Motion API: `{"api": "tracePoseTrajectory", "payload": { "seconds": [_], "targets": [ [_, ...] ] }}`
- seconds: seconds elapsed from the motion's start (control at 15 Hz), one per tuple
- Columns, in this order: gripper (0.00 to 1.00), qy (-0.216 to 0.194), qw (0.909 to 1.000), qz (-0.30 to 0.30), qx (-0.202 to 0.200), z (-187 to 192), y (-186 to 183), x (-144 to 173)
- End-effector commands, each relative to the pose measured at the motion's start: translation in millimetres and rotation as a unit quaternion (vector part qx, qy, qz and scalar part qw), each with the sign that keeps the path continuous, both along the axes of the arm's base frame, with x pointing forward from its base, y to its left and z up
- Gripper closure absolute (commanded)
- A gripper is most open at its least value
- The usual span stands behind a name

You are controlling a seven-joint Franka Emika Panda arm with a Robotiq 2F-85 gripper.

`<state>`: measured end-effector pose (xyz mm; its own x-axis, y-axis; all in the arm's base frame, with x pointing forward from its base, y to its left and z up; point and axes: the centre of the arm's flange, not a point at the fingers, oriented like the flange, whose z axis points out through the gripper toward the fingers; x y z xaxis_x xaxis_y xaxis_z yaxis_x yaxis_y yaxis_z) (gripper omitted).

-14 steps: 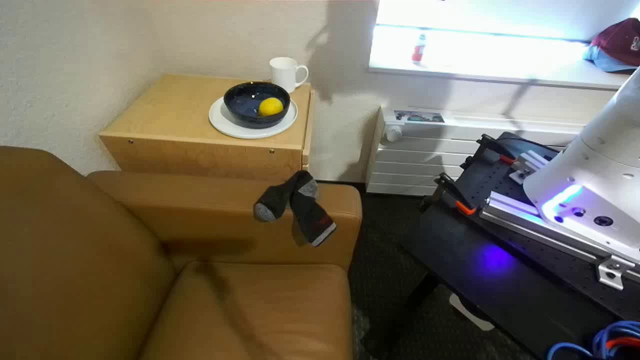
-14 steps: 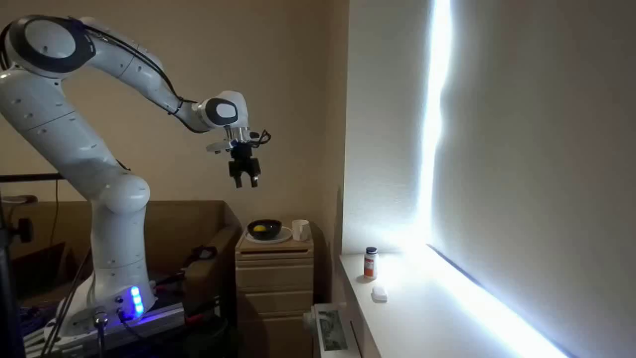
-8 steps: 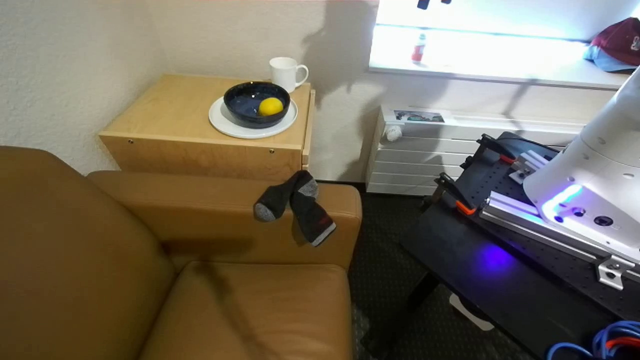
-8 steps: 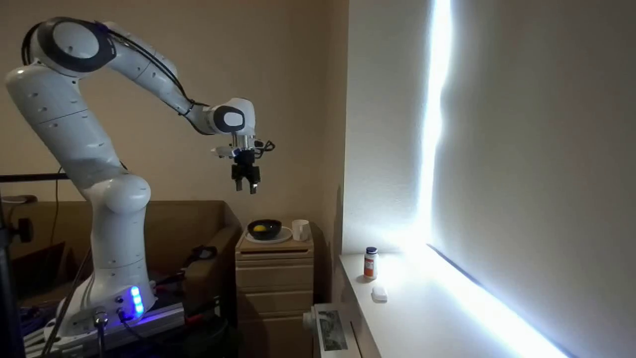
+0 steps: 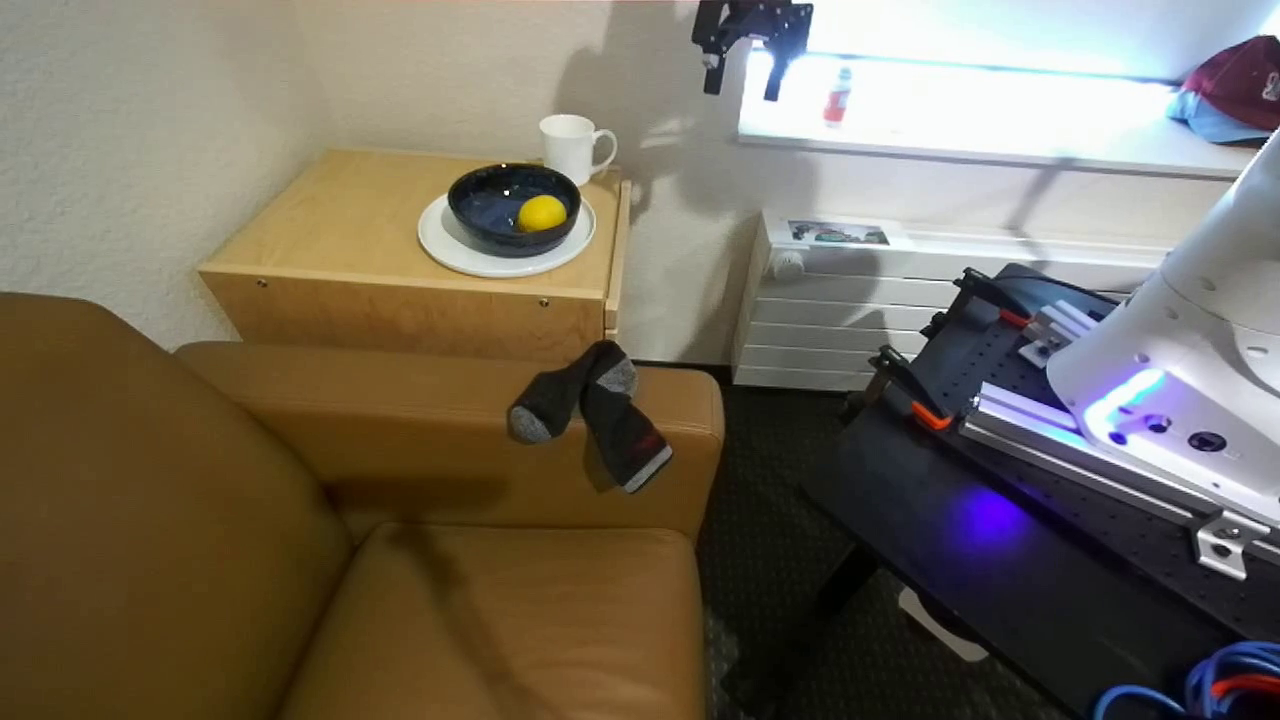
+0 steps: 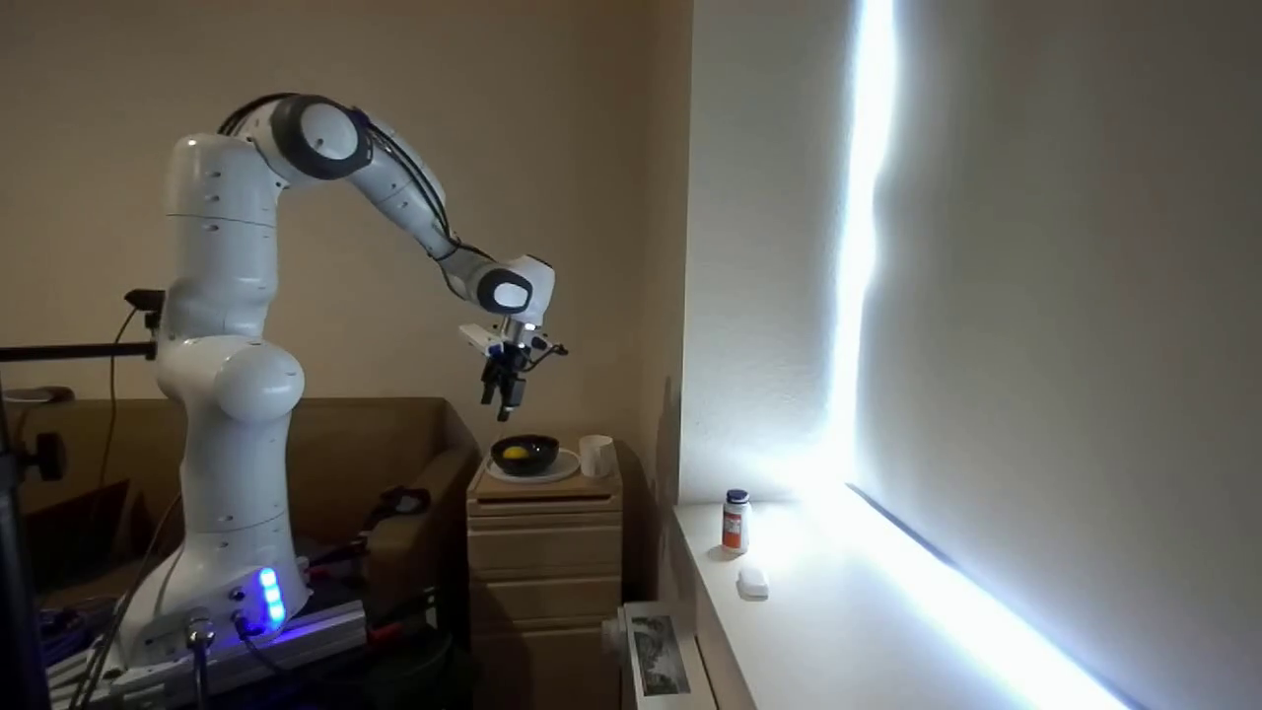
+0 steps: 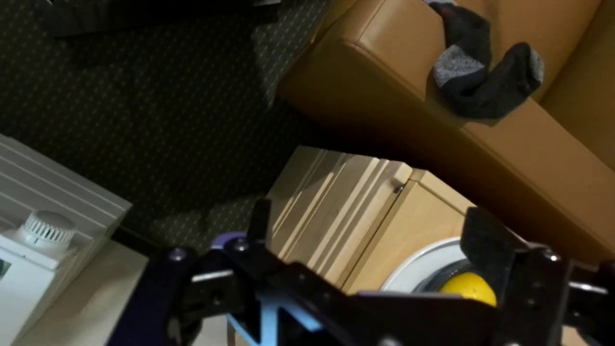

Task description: Open the top drawer.

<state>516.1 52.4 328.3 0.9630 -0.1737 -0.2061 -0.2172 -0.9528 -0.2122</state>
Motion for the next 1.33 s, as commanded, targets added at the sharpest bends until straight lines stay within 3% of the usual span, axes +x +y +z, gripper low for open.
{"api": "tracePoseTrajectory", "payload": {
  "seconds": [0.0,0.13,0.33,0.53,0.8,1.07,1.13,1.27],
  "targets": [
    [0.00,0.015,0.9998,-0.010,-0.002,-12.4,4.0,13.3],
    [0.00,0.026,0.9996,-0.011,-0.003,-28.8,7.3,24.9],
    [0.00,0.018,0.9998,-0.012,-0.003,-18.2,6.3,22.6],
    [0.00,0.029,0.9951,-0.094,-0.005,-63.2,13.9,37.4],
    [0.00,0.024,0.9765,-0.209,-0.046,-119.0,27.1,38.2],
    [0.00,-0.021,0.9465,-0.315,-0.064,-148.3,32.6,36.2],
    [0.00,-0.005,0.9598,-0.274,-0.058,-142.3,31.6,40.0],
    [0.00,-0.006,0.9585,-0.278,-0.061,-148.2,34.9,39.0]
  ]
}}
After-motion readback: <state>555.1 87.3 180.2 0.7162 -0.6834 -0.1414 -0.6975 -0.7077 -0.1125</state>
